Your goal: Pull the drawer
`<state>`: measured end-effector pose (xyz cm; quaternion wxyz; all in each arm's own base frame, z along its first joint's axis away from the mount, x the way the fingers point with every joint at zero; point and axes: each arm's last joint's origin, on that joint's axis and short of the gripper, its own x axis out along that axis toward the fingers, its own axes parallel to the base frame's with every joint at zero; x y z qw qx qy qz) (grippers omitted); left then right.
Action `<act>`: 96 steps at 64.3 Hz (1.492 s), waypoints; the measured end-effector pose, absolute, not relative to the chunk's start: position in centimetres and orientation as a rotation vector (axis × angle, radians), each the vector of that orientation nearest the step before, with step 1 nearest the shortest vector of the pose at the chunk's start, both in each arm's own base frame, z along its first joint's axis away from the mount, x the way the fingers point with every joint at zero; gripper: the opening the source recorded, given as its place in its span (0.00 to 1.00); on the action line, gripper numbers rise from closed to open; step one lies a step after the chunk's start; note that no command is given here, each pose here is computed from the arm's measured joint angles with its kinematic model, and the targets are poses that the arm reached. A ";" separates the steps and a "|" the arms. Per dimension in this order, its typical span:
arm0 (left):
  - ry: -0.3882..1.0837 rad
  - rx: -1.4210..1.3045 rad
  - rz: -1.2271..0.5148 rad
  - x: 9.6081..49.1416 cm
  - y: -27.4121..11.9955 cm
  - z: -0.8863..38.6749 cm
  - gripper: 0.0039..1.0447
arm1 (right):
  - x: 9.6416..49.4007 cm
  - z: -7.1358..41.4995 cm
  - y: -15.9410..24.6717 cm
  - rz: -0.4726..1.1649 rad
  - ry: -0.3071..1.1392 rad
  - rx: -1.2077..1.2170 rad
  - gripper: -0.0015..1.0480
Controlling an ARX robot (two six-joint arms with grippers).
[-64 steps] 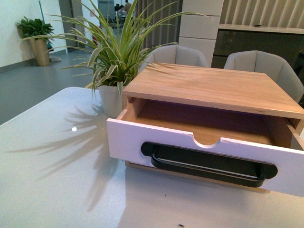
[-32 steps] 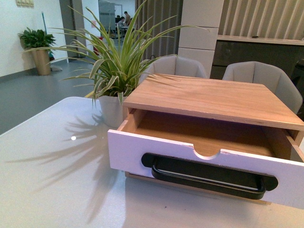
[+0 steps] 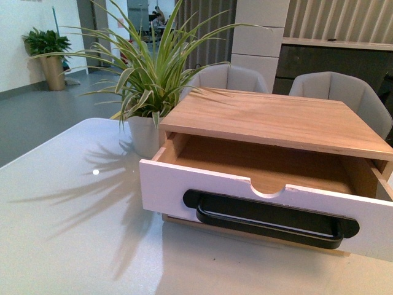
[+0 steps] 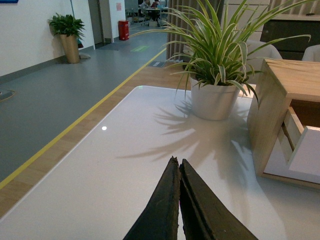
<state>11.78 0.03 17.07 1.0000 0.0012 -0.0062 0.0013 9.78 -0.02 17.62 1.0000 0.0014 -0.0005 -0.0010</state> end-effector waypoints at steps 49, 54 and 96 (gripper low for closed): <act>-0.008 0.002 0.003 9.7 0.0 16.8 0.05 | 9.6 17.3 0.0 -0.002 -0.022 0.002 0.02; -0.008 0.002 0.003 9.7 0.0 16.8 0.22 | 9.6 17.3 0.0 -0.001 -0.022 0.002 0.18; -0.008 0.002 0.003 9.7 0.0 16.8 0.93 | 9.6 17.3 0.0 -0.002 -0.022 0.003 0.91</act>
